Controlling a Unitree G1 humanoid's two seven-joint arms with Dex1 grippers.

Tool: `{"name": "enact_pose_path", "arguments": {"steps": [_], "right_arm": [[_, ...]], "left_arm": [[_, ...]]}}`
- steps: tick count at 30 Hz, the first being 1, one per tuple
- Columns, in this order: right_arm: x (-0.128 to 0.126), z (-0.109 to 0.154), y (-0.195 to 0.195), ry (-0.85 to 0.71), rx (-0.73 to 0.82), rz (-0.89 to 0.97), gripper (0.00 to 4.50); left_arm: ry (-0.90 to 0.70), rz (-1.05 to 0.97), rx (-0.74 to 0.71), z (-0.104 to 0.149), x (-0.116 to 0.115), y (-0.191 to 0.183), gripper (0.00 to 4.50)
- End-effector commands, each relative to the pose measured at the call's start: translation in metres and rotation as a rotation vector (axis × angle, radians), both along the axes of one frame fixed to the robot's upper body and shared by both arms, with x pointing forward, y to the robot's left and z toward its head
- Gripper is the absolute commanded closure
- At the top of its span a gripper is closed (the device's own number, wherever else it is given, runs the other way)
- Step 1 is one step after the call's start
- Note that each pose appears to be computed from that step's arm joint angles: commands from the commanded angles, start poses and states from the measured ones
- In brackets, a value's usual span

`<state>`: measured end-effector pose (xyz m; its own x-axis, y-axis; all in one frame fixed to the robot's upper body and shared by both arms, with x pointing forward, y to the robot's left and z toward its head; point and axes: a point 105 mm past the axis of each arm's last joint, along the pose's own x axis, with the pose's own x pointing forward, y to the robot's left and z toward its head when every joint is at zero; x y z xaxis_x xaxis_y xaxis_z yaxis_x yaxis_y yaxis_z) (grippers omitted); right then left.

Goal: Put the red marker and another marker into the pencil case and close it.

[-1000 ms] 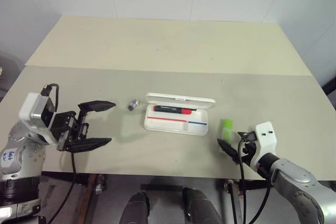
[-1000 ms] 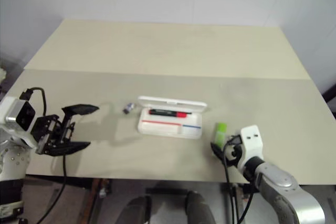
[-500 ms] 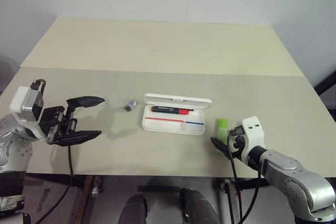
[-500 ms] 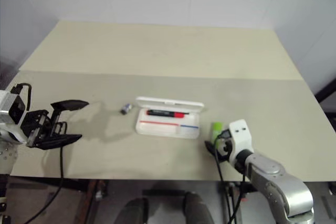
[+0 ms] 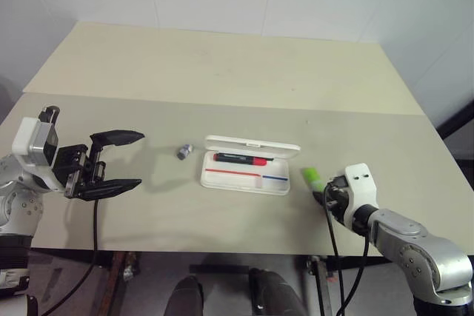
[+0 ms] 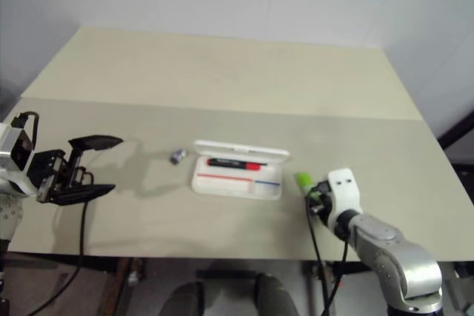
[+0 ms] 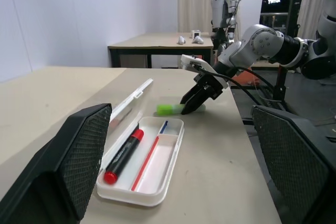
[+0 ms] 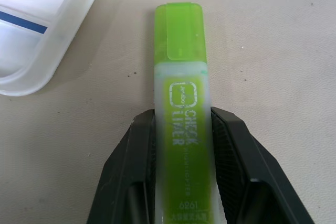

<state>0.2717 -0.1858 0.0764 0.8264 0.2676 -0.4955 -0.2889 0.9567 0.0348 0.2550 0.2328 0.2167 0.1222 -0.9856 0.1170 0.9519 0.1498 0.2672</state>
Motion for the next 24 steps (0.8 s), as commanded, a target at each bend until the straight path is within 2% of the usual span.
{"name": "enact_pose_path", "arguments": {"steps": [1,4,8,11,13,17,24], "right_arm": [[-0.009,-0.039,-0.017,0.126,-0.026,-0.037,3.41],[-0.003,-0.034,-0.022,0.064,-0.033,-0.014,3.41],[0.019,0.008,-0.039,-0.148,-0.07,0.012,3.41],[0.032,0.063,-0.03,-0.324,-0.085,0.111,3.41],[0.037,0.088,-0.027,-0.383,-0.099,0.148,3.41],[0.043,0.128,-0.018,-0.501,-0.117,0.199,3.41],[0.039,0.196,0.029,-0.695,-0.106,0.395,3.41]], "left_arm": [[-0.054,-0.115,0.026,0.003,-0.01,-0.003,0.0],[-0.063,-0.12,0.021,0.003,-0.01,-0.005,0.0],[-0.065,-0.13,0.005,0.003,-0.01,-0.007,0.0],[-0.062,-0.132,0.003,0.003,-0.009,-0.008,0.0],[-0.068,-0.133,0.002,0.003,-0.008,-0.008,0.0],[-0.072,-0.135,-0.005,0.003,-0.008,-0.009,0.0],[-0.077,-0.136,-0.016,0.004,-0.008,-0.009,0.0]]}}
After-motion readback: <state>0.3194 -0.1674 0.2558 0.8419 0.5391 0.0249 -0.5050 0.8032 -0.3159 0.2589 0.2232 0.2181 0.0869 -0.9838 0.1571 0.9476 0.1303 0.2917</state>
